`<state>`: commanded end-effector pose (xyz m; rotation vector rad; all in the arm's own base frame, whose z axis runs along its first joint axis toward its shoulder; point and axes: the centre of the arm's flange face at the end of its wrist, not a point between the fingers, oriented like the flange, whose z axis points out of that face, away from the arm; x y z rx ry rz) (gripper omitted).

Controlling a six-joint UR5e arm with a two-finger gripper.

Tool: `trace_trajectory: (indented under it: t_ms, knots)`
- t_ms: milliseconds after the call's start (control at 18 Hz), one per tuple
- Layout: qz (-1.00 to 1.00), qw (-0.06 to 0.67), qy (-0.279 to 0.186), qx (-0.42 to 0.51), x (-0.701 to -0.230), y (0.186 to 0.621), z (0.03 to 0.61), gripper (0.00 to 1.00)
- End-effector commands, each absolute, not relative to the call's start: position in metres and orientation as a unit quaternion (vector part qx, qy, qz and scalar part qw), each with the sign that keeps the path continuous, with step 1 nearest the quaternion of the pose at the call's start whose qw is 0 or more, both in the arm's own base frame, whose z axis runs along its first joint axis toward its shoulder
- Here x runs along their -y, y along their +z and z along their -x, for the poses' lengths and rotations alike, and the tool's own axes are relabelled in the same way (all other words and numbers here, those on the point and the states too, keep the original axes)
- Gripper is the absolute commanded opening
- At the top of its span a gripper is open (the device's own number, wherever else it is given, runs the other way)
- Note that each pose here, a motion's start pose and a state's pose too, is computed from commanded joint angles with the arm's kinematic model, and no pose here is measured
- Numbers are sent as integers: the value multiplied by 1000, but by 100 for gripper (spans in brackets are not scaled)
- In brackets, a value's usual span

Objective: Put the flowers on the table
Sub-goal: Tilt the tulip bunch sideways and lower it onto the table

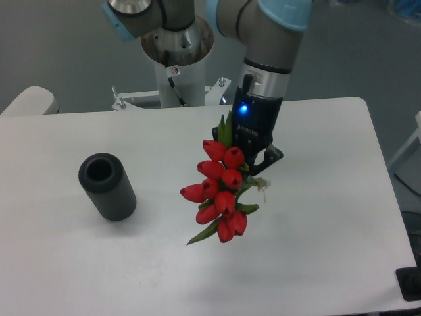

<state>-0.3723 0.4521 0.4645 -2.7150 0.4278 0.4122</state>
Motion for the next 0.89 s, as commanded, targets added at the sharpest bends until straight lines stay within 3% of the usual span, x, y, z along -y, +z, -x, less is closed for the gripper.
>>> trace_trajectory:
  t_ms: [444,889]
  knots:
    - [961,-10,189,-200,-503,395,342,20]
    - [954,-89,144,-246,-542,289,342,19]
